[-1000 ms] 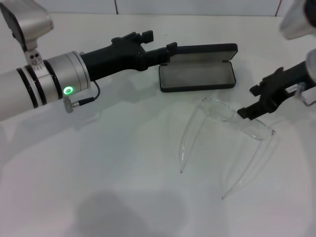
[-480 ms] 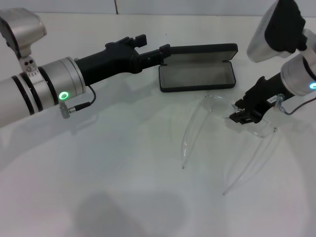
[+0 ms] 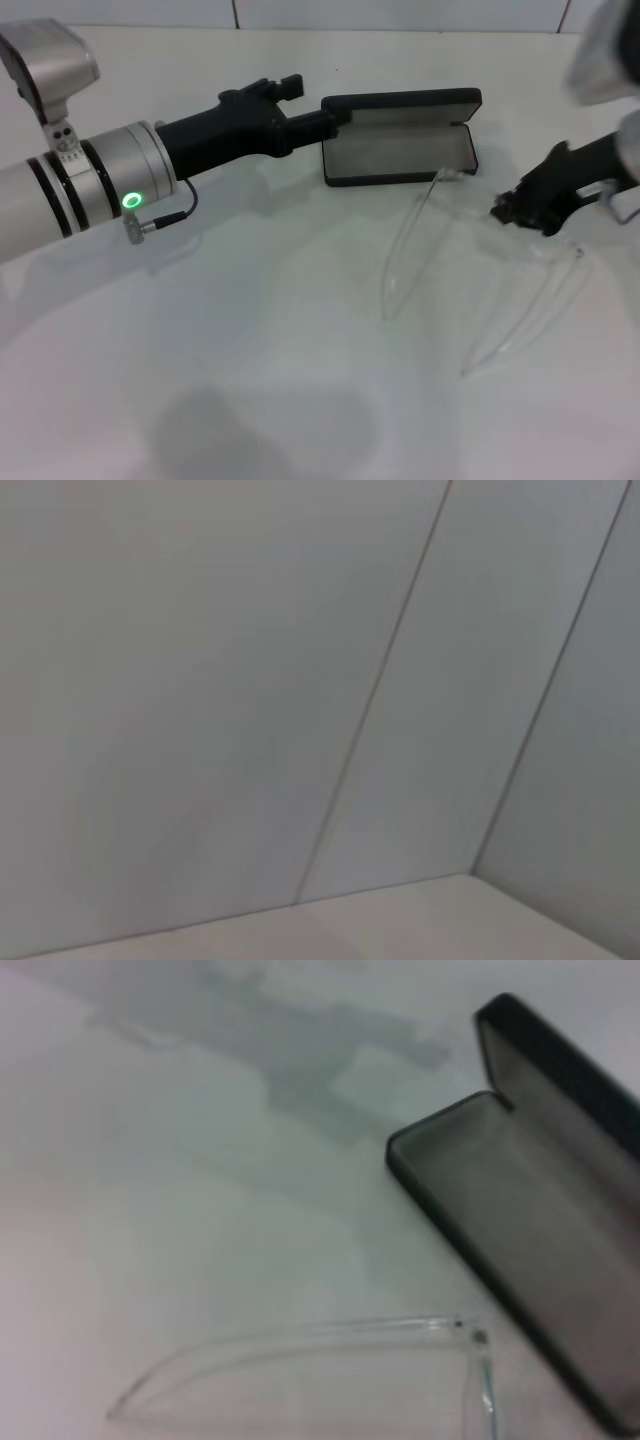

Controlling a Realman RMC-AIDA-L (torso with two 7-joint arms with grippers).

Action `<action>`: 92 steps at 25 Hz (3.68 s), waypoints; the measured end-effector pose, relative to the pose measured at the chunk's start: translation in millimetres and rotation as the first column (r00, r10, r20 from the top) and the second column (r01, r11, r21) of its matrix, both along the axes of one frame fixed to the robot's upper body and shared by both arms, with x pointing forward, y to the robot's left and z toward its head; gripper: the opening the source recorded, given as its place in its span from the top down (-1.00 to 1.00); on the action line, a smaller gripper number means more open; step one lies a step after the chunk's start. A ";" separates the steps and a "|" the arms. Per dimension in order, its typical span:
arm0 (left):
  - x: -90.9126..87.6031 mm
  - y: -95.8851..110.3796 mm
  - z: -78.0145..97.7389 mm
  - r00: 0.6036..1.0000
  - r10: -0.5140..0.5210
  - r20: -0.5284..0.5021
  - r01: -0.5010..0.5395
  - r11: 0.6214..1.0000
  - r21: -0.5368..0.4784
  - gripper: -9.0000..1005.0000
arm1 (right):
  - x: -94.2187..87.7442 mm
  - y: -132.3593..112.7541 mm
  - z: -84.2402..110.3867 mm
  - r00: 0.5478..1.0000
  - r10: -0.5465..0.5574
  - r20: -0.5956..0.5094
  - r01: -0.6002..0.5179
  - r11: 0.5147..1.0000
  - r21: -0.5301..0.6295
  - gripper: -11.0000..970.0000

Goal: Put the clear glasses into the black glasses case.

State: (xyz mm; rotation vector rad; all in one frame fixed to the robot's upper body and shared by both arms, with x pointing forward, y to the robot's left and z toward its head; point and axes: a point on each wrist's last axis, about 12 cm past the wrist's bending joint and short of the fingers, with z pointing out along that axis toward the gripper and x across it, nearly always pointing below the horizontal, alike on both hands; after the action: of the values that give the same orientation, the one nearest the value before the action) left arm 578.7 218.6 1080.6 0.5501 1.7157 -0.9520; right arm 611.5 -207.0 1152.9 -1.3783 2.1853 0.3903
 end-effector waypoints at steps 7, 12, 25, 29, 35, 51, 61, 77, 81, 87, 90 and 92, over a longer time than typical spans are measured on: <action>-19.6 -11.6 19.7 0.969 -0.221 0.106 0.232 0.967 -0.105 -0.76 | -21.6 -52.8 9.4 0.992 -0.042 0.115 -0.013 0.899 0.438 0.82; -22.2 -20.2 34.7 0.929 -0.332 0.163 0.354 0.926 -0.129 -0.75 | -26.9 -67.8 -0.3 0.984 -0.092 0.150 -0.012 0.816 0.577 0.83; -22.0 -42.0 42.1 0.857 -0.495 0.144 0.508 0.859 -0.065 -0.75 | -31.9 -60.9 0.6 0.984 0.053 0.168 -0.147 0.775 0.615 0.83; -22.3 -46.8 41.2 0.847 -0.515 0.132 0.525 0.849 -0.056 -0.75 | -31.8 -58.2 4.9 0.975 0.068 0.213 -0.189 0.760 0.622 0.83; -23.9 -51.0 39.8 0.836 -0.534 0.126 0.543 0.839 -0.047 -0.75 | -28.3 -51.2 10.0 0.966 0.082 0.244 -0.223 0.741 0.633 0.83; -23.5 -40.2 49.7 0.833 -0.526 0.172 0.543 0.836 -0.073 -0.75 | -30.2 -51.4 2.6 0.971 0.071 0.228 -0.202 0.755 0.623 0.84; -19.1 -57.2 51.1 0.810 -0.570 0.137 0.581 0.812 -0.053 -0.75 | -29.4 -34.4 -2.7 0.967 0.136 0.215 -0.241 0.760 0.604 0.84; -31.8 -17.6 48.3 0.845 -0.507 0.172 0.527 0.844 -0.098 -0.75 | -28.9 -73.9 1.0 0.930 -0.170 0.327 -0.128 0.682 0.720 0.84; -32.0 -17.3 37.8 0.858 -0.498 0.128 0.508 0.860 -0.057 -0.75 | -39.4 -84.2 9.3 0.874 -0.270 0.404 -0.200 0.559 0.805 0.83; -30.9 -42.8 32.7 0.806 -0.586 0.080 0.587 0.810 0.014 -0.75 | -44.8 -70.3 13.2 0.825 -0.306 0.474 -0.333 0.414 0.847 0.83; -29.6 -58.6 34.2 0.766 -0.638 0.072 0.638 0.769 0.026 -0.75 | -37.1 -51.2 10.3 0.836 -0.275 0.475 -0.349 0.402 0.847 0.83; -27.9 -65.7 36.8 0.752 -0.655 0.076 0.655 0.755 0.026 -0.75 | -29.3 -33.4 6.2 0.847 -0.243 0.472 -0.350 0.413 0.841 0.83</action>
State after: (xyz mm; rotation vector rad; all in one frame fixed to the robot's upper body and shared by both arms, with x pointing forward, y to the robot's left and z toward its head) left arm 550.8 152.9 1117.4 1.2290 1.4526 -1.3974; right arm 582.2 -240.3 1159.1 -0.7350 1.0571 0.9365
